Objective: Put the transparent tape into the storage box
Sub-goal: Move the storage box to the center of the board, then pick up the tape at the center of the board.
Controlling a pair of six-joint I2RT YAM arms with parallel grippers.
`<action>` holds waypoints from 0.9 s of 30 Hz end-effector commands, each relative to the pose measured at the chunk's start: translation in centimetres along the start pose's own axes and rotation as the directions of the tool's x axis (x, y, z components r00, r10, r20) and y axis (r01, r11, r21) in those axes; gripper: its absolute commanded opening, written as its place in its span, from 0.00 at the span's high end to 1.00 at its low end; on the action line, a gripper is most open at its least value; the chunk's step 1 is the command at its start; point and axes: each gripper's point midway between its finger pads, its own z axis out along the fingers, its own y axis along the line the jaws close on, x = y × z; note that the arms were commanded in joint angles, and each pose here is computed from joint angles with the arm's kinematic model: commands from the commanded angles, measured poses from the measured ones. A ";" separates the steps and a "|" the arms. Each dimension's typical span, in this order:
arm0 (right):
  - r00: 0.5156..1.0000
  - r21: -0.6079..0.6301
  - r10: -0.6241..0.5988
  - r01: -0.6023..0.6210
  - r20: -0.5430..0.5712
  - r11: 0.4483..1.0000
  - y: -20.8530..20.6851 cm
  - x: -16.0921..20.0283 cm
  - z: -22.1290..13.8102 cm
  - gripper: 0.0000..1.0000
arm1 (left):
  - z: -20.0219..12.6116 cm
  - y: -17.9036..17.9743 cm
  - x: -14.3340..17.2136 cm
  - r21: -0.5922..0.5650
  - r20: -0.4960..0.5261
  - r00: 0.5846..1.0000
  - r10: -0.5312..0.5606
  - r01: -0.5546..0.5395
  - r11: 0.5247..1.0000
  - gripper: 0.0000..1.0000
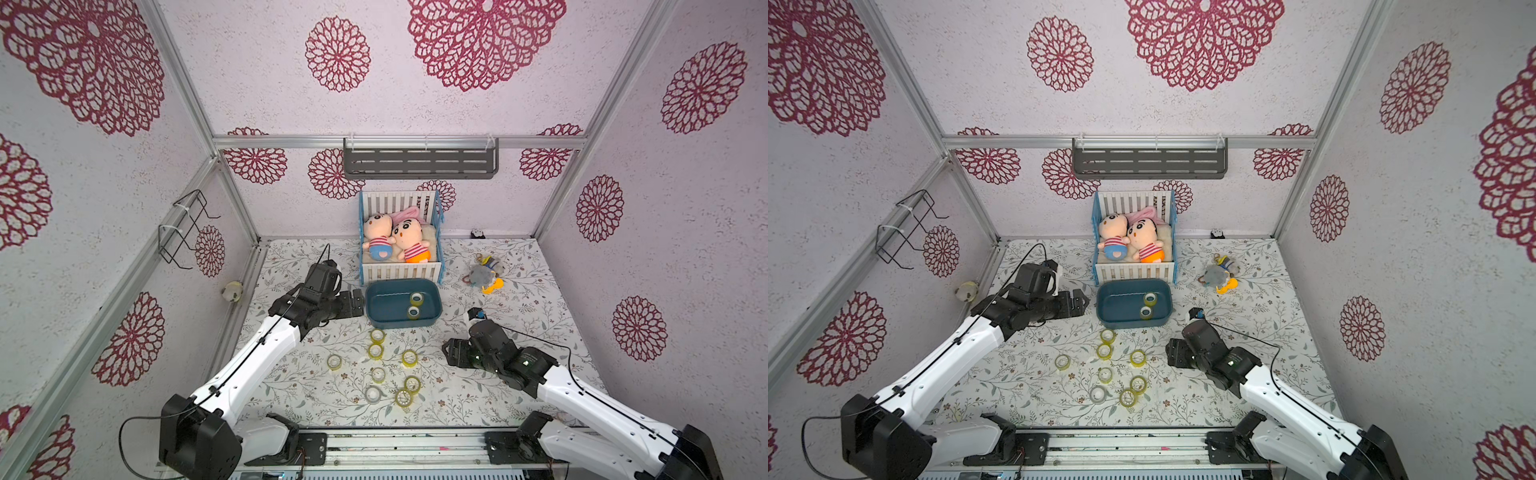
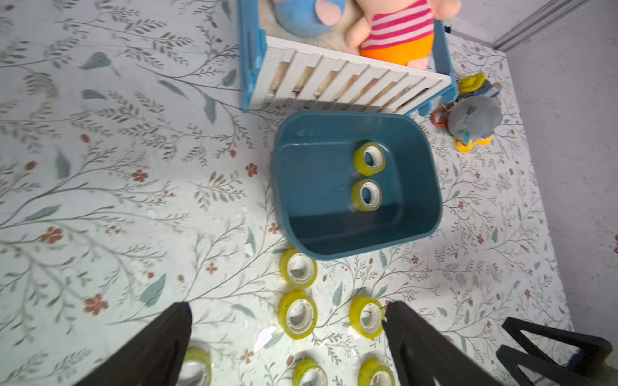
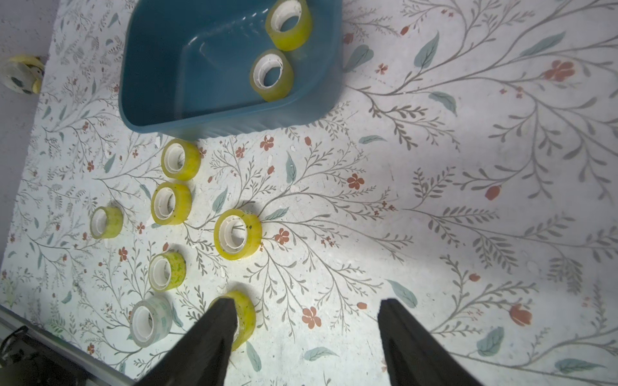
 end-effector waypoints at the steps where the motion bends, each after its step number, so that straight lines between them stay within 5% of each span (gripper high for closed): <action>1: 0.999 0.002 0.031 -0.031 0.016 1.000 1.2 -0.5 1.1 0.30 | -1.7 4.3 2.0 -0.126 -0.036 0.997 -0.065 0.060 0.990 0.03; 5: 0.999 0.011 0.003 -0.003 -0.039 1.000 2.4 1.0 3.3 0.30 | -3.8 5.7 1.9 -0.103 0.032 0.992 -0.126 0.129 0.986 0.03; 12: 0.997 0.020 -0.015 0.016 -0.070 1.000 4.1 1.4 5.9 0.28 | -7.5 7.5 1.3 -0.190 0.142 0.988 -0.061 0.088 0.978 0.03; 17: 0.994 0.062 -0.015 0.022 -0.110 0.998 4.3 2.0 7.9 0.27 | -9.6 8.3 0.7 -0.133 0.221 0.942 -0.253 0.286 0.949 0.03; 27: 0.990 0.098 0.005 0.009 -0.138 0.995 4.4 2.5 9.7 0.25 | -9.8 8.3 2.3 -0.081 0.276 0.946 -0.167 0.196 0.977 0.03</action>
